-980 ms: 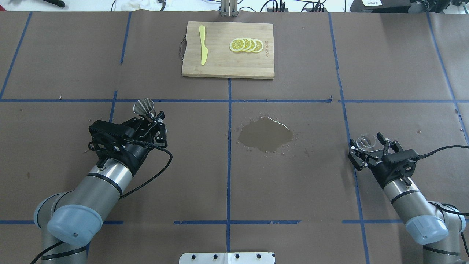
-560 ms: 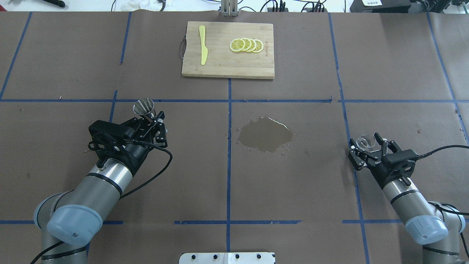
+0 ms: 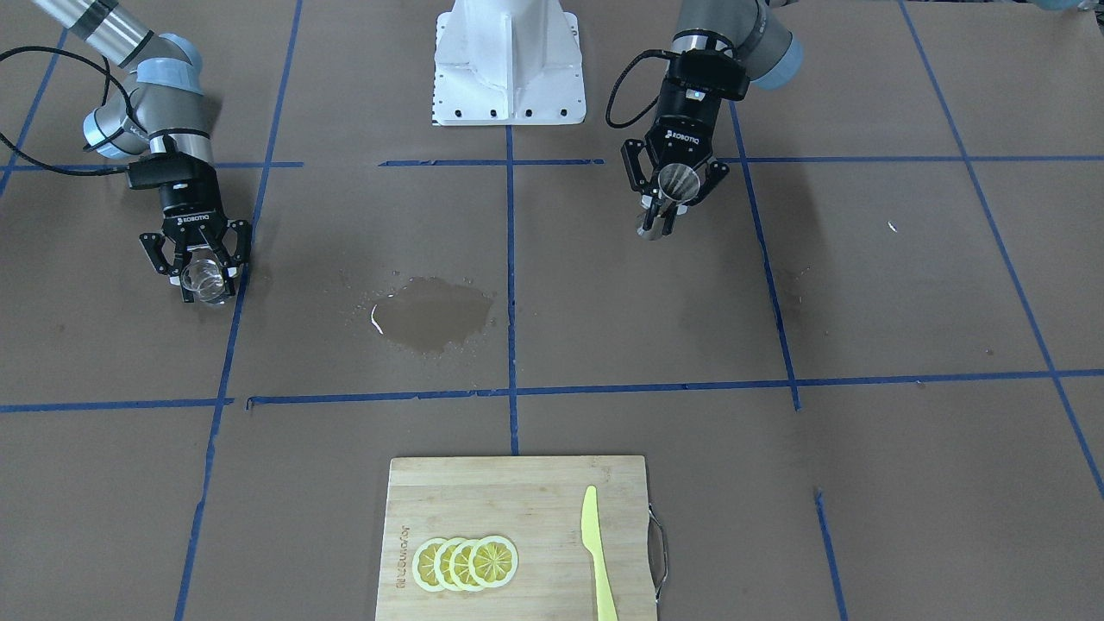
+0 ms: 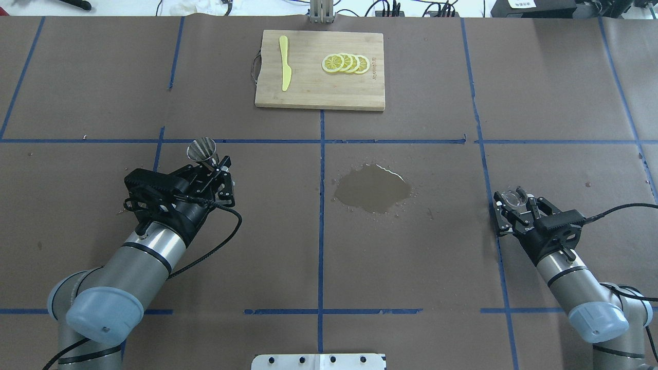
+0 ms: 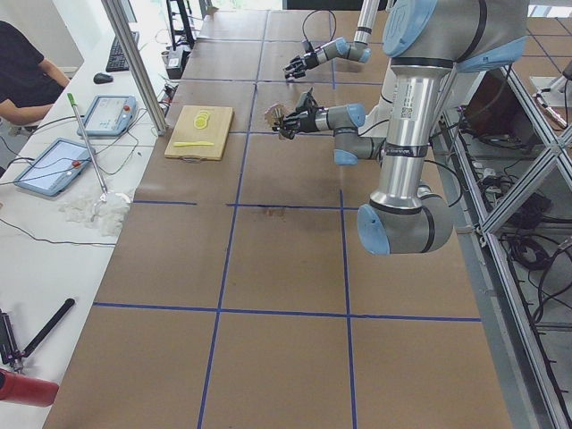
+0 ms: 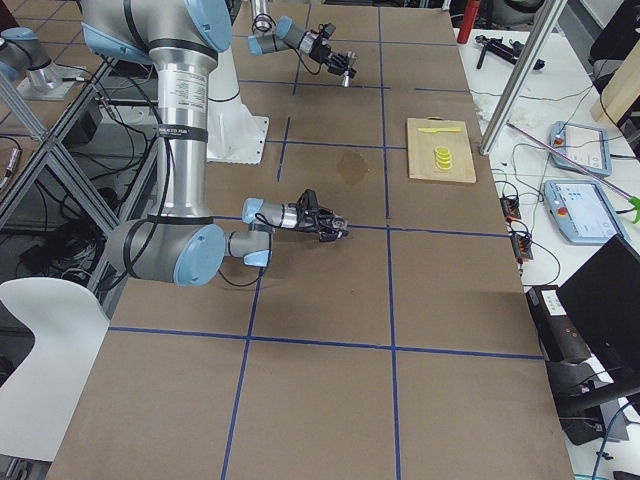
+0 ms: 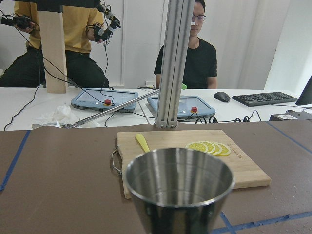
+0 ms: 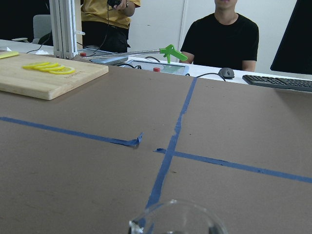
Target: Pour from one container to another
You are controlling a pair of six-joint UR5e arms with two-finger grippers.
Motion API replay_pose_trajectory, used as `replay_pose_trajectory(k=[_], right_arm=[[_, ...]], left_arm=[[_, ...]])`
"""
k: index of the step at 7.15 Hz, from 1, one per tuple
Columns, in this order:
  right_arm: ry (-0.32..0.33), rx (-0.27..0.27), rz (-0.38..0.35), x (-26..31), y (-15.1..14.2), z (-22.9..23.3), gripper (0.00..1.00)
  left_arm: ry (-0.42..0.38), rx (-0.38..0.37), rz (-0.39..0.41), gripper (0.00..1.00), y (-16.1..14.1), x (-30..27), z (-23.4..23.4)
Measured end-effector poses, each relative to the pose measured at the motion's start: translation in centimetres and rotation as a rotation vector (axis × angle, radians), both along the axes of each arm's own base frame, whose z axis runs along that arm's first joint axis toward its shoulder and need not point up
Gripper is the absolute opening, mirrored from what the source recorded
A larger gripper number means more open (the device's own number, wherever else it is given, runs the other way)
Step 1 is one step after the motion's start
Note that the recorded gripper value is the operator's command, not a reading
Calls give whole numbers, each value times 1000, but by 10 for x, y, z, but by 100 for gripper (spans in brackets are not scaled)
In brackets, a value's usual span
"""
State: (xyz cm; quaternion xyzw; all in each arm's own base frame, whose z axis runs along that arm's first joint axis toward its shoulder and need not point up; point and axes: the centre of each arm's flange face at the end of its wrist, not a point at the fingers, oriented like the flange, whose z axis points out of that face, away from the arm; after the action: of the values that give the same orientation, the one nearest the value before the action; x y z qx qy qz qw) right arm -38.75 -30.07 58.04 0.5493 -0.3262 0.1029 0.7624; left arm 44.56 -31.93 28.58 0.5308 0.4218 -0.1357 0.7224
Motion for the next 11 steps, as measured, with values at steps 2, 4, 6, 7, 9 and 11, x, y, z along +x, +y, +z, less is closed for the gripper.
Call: replay_pose_trajectory(k=[2, 4, 6, 7, 9, 11], right_arm=[[-8, -8, -29, 1, -1, -3, 0], [-50, -9, -49, 10, -8, -22, 0], [-76, 7, -82, 24, -22, -52, 0], [-23, 47, -110, 31, -32, -65, 0], [116, 156, -171, 33, -50, -97, 0], [144, 206, -230, 9, -66, -166, 0]], left_arm=[[0, 0, 0, 0, 0, 0, 0], [1, 0, 0, 0, 0, 0, -1], [6, 1, 2, 0, 1, 1, -2], [10, 2, 7, 0, 3, 3, -5], [25, 6, 14, 0, 3, 18, -17], [34, 11, 18, 0, -2, 46, -34]])
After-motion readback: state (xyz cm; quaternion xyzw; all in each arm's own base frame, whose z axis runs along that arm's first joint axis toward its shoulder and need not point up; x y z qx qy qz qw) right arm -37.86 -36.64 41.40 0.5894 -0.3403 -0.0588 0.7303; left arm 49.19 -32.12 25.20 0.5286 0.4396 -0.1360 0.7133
